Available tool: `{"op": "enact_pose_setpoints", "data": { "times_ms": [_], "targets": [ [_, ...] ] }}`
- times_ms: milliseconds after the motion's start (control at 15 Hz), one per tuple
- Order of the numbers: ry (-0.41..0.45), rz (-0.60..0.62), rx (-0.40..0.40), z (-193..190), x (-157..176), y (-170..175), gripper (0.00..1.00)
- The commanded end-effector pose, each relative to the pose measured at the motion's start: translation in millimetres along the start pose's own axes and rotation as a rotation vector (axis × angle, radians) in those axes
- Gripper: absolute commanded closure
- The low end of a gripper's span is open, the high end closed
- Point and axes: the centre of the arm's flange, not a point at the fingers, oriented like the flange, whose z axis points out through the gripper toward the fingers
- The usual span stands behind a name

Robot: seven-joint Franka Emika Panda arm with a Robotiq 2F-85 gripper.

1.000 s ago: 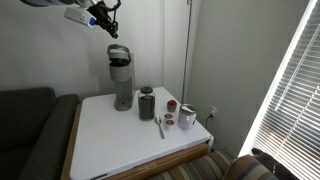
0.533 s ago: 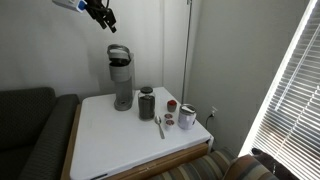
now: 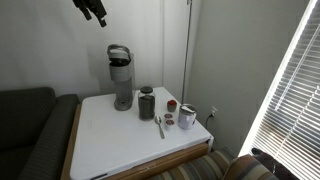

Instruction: Open the chamber of the grey coffeemaker

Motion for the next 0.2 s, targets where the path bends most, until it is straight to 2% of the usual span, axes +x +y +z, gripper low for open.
{"op": "enact_pose_setpoints", "data": {
  "times_ms": [0, 133],
  "targets": [
    [0.002, 0.001, -0.001, -0.4, 0.3, -0.8, 0.0],
    [-0.001, 0.001, -0.001, 1.8, -0.4, -1.5, 0.0]
  ]
}}
